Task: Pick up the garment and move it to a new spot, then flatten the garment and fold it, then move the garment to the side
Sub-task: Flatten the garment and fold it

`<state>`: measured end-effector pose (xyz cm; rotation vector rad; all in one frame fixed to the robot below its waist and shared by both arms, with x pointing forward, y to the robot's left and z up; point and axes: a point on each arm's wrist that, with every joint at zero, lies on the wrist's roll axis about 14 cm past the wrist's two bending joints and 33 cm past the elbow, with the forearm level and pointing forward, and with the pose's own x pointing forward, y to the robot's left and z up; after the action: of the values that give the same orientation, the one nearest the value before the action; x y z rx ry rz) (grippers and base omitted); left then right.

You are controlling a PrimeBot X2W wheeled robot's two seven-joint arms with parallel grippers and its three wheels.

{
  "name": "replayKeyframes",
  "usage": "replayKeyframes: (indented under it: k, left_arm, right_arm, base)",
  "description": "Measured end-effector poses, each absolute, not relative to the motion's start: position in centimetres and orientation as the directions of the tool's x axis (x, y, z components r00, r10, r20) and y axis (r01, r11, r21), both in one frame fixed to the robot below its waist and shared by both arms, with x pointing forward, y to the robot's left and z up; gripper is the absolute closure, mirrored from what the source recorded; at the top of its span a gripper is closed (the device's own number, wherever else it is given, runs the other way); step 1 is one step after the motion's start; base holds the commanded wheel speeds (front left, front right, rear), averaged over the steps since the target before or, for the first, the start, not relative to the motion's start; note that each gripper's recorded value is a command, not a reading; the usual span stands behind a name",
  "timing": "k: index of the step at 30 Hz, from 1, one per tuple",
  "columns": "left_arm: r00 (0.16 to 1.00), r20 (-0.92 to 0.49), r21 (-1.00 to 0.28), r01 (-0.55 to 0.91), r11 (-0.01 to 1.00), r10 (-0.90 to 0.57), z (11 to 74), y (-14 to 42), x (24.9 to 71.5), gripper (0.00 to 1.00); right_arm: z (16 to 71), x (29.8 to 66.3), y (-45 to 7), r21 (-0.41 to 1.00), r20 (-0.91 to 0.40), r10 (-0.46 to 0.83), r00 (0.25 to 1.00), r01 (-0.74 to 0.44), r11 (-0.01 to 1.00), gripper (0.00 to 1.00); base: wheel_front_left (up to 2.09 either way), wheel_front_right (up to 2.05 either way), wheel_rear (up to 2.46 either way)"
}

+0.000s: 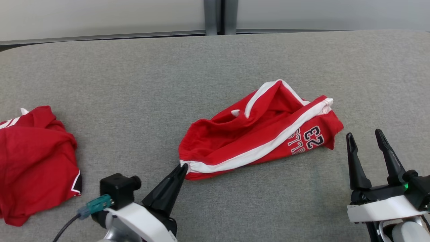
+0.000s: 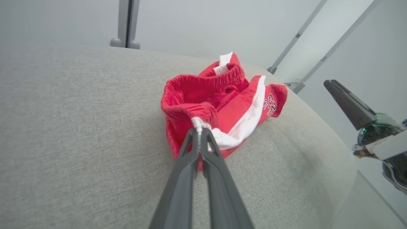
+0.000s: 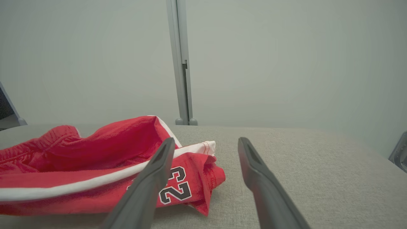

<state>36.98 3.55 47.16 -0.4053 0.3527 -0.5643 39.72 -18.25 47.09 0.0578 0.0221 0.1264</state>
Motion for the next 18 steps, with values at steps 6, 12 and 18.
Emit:
replayKeyframes:
  k: [6,12,18]
  left_arm:
    - [0.87,-0.223,-0.501,0.284,0.818,-0.439,46.4,8.8,37.8,1.0]
    - [0.895,-0.253,-0.487,0.21,0.848,-0.367,45.2,11.5,38.2,1.0]
    - [0.909,-0.252,-0.474,0.183,0.861,-0.332,44.8,12.5,39.0,1.0]
  right_arm:
    - [46.8,40.5,-17.2,0.087,-0.035,0.233,0.972,-0.229,0.969,0.0]
    - [43.7,40.0,-16.0,0.064,-0.159,0.359,0.92,-0.354,0.933,0.0]
    - [41.9,39.6,-14.9,0.08,-0.237,0.442,0.865,-0.436,0.896,0.0]
  base:
    - [0.0,0.0,0.0]
    - [0.0,0.0,0.0]
    - [0.0,0.0,0.0]
